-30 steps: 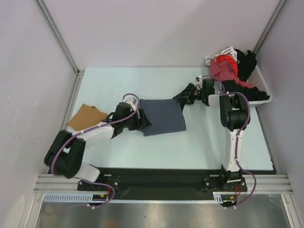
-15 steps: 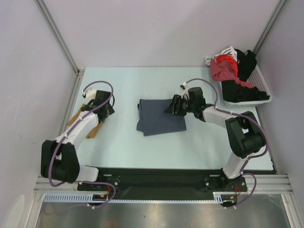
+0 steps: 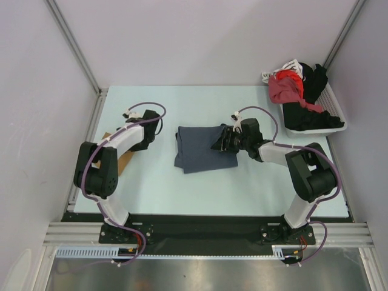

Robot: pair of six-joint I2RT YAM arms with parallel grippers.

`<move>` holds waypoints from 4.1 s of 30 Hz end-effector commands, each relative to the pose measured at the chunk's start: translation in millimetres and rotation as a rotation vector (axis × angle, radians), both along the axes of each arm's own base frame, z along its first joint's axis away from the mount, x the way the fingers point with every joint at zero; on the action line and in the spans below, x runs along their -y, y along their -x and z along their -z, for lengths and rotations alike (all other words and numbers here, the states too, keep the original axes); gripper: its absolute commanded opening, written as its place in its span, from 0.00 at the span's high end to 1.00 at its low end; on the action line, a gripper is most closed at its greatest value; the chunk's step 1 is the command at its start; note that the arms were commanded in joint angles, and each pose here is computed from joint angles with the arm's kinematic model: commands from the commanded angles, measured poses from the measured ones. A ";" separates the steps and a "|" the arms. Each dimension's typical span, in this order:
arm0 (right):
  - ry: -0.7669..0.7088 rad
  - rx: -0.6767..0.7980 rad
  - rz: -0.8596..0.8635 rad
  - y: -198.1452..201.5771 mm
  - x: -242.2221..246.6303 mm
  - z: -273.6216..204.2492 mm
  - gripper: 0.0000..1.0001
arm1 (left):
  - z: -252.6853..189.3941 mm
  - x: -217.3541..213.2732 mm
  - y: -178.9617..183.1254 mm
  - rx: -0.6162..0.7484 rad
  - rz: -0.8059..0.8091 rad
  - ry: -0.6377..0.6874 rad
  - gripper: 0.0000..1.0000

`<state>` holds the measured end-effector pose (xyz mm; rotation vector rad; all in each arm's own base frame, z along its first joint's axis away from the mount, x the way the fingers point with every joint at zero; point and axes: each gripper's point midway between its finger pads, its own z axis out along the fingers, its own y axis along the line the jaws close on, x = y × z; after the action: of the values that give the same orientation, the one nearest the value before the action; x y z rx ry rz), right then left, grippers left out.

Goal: Fold and stack the tank tops
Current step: Neatly place the folded tank top to the corner

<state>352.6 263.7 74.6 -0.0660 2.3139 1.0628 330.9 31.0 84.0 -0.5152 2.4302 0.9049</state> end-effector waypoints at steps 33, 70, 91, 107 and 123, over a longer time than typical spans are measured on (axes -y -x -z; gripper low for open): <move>-0.009 0.026 0.033 -12.4 5.5 4.6 0.45 | 47.4 -2.6 -6.5 -0.153 0.130 -0.021 1.00; -0.047 -0.124 -0.262 114.3 -74.0 -13.5 0.27 | 24.2 203.8 211.6 0.036 0.618 0.549 0.06; 0.066 -0.225 -0.400 128.9 -161.3 25.0 0.26 | 37.8 90.1 176.3 0.366 0.023 0.712 0.06; 0.006 -0.276 -0.459 126.6 -191.5 40.2 0.58 | 67.3 104.5 147.9 0.397 0.069 0.942 0.55; 0.075 -0.113 -0.515 121.3 -218.3 5.9 1.00 | 53.4 98.5 133.8 0.439 0.100 0.890 1.00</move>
<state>226.1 466.8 39.0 -0.5984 2.6170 1.2512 192.0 -72.4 15.7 -0.8077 2.3156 -0.3947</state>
